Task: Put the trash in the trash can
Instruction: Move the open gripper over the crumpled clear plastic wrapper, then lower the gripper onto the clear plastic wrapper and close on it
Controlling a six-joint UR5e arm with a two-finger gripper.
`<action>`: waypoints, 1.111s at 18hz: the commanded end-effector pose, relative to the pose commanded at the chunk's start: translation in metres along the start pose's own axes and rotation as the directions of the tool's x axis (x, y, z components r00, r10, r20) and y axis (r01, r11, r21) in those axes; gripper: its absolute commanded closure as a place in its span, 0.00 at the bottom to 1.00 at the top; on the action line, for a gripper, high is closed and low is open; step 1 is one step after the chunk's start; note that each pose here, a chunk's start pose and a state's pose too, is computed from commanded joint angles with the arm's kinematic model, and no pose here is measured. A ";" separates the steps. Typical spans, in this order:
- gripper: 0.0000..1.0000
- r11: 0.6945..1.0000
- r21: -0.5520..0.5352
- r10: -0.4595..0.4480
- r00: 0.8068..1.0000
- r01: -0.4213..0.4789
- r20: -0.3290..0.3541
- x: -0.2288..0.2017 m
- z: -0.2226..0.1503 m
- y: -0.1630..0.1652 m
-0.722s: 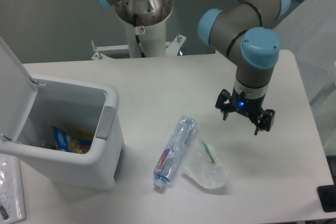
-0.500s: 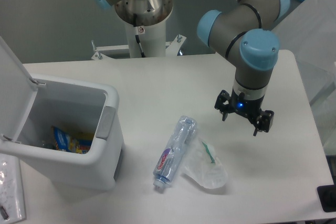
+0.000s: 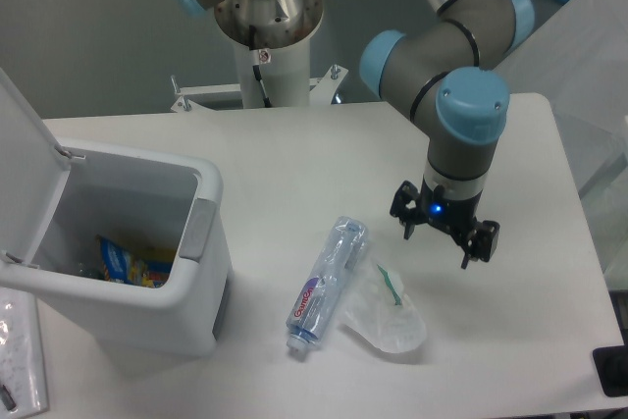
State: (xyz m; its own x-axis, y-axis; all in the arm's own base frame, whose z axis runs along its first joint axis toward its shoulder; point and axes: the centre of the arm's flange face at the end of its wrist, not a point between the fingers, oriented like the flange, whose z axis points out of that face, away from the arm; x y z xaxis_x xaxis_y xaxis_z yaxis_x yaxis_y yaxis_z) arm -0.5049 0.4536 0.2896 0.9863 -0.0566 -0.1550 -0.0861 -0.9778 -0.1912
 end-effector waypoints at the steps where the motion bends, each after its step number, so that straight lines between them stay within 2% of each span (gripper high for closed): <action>1: 0.00 1.000 -0.001 -0.027 1.000 0.027 -0.006 0.001 0.006 -0.006; 5: 0.00 0.996 -0.030 -0.086 0.995 0.084 -0.050 0.012 0.044 -0.017; 10: 0.00 0.981 -0.070 -0.183 0.981 0.178 -0.066 0.022 0.072 -0.028; 14: 0.00 0.975 -0.135 -0.183 0.982 0.175 -0.050 0.031 0.092 -0.031; 17: 0.01 0.977 -0.140 -0.168 0.984 0.160 -0.052 0.029 0.097 -0.033; 20: 0.35 0.979 -0.130 -0.162 0.985 0.154 -0.051 0.027 0.095 -0.037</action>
State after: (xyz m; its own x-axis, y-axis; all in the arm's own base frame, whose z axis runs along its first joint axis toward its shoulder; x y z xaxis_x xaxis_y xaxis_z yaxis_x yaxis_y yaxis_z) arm -0.4879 0.5076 0.2005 0.9931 0.0922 -0.0723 0.0860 -0.9927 -0.0851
